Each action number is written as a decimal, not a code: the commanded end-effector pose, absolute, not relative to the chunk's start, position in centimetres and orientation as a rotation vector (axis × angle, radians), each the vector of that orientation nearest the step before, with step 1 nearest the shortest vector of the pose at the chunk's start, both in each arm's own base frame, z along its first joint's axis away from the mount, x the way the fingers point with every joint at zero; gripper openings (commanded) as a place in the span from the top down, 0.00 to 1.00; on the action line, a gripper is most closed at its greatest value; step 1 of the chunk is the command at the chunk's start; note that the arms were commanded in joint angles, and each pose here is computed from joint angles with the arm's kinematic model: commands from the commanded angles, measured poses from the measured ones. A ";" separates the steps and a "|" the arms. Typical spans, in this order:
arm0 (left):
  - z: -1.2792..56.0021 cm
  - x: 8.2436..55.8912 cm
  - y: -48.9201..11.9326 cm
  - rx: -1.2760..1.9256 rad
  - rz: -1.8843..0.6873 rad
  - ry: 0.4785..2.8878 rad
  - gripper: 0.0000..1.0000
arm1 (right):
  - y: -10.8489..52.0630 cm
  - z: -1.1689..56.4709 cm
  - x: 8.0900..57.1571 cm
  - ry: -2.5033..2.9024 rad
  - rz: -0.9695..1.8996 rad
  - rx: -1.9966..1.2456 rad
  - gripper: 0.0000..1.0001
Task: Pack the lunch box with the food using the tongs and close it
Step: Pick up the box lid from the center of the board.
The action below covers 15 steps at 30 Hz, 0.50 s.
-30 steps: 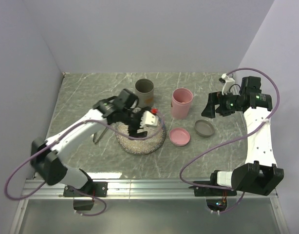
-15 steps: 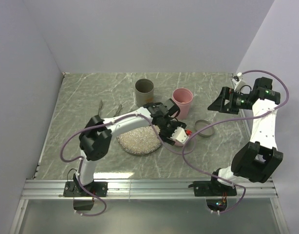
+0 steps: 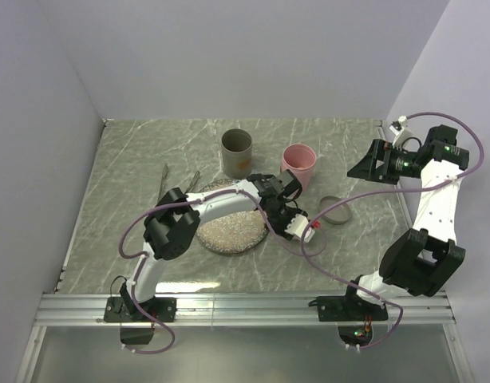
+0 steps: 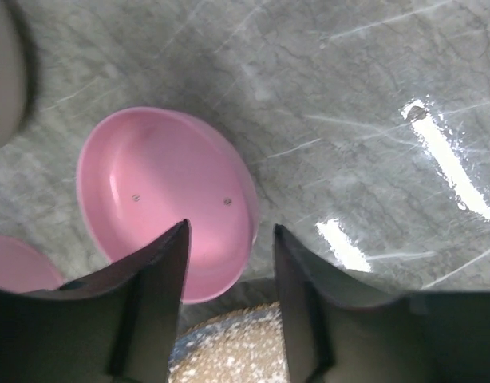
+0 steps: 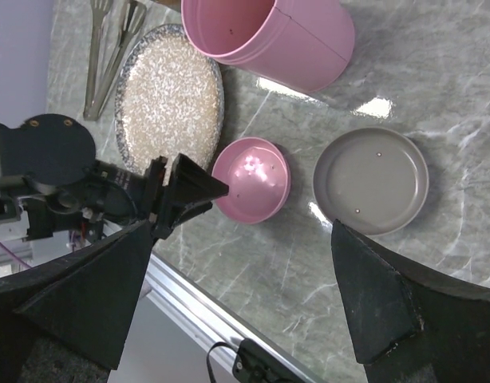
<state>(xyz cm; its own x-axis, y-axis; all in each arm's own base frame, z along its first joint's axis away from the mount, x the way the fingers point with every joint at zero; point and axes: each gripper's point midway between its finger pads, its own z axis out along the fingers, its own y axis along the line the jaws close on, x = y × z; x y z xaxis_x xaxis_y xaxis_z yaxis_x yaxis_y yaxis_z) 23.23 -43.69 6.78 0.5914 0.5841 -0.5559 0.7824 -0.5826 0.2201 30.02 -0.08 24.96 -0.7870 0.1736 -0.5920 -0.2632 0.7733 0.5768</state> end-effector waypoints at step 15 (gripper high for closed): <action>6.0 22.7 -44.0 2.373 -0.579 1.161 0.87 | -0.1 27.7 30.1 2.254 0.848 -0.124 0.00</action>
<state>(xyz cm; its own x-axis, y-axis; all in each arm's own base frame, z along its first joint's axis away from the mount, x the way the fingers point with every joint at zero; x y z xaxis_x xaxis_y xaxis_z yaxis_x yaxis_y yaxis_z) 22.92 -43.29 3.72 0.5529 0.6495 -0.5219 0.8099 -0.5661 0.1535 29.83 -0.14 25.20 -0.7869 0.1587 -0.5963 -0.2763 0.7734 0.5705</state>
